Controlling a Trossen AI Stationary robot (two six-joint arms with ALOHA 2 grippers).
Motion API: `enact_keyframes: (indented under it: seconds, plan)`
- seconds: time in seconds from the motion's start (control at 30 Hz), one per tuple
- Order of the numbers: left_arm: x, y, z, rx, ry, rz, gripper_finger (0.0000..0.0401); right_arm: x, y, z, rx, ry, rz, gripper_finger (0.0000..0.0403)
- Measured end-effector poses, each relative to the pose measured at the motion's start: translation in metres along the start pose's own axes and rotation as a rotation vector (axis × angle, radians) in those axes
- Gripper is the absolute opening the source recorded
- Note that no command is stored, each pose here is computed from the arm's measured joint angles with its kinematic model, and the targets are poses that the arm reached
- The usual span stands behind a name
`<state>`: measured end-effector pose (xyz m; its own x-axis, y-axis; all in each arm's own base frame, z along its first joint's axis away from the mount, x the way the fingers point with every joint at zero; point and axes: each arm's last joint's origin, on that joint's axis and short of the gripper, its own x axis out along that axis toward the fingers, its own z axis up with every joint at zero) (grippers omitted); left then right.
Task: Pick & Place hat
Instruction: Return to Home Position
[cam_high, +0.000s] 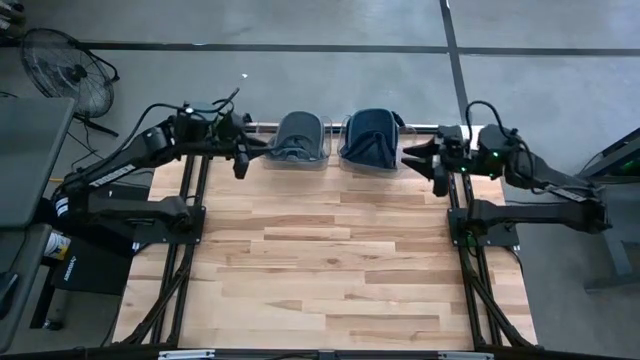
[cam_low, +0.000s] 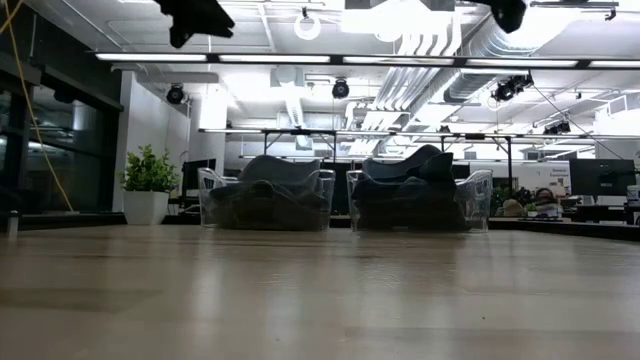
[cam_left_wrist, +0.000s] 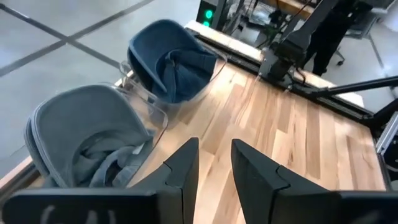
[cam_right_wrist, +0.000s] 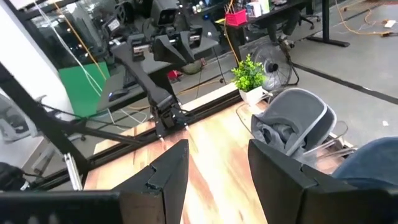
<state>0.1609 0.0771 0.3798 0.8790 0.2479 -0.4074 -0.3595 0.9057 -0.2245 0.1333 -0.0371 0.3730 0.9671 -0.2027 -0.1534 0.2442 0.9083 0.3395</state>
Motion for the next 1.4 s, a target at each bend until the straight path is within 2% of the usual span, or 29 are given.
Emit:
enact_keyframes:
  seconds: [0.2, 0.37, 0.6, 0.7, 0.93, 1.17, 1.4]
  plan:
    - [-0.021, -0.012, -0.011, -0.027, -0.02, 0.028, 0.0087, -0.018, -0.002, -0.027, 0.006, -0.017, -0.008, 0.0161]
    - [-0.032, -0.015, -0.042, -0.124, -0.061, 0.042, 0.0087, -0.031, -0.009, -0.052, 0.04, -0.041, -0.008, 0.0161]
    - [-0.05, -0.016, -0.086, -0.284, -0.286, -0.055, 0.0087, -0.044, -0.014, -0.07, 0.078, -0.129, 0.041, 0.0161]
    - [-0.054, -0.012, -0.103, -0.329, -0.353, -0.046, 0.0087, -0.046, -0.016, -0.077, 0.081, -0.168, 0.054, 0.0161]
    - [-0.048, -0.005, -0.137, -0.355, -0.43, -0.027, 0.0087, -0.043, -0.024, -0.098, 0.126, -0.26, 0.074, 0.0161]
    - [-0.028, 0.001, -0.165, -0.319, -0.483, -0.025, 0.0087, -0.024, -0.033, -0.126, 0.179, -0.357, 0.143, 0.0161]
    - [-0.012, 0.006, -0.191, -0.311, -0.449, -0.022, 0.0087, -0.015, -0.043, -0.15, 0.267, -0.491, 0.169, 0.0161]
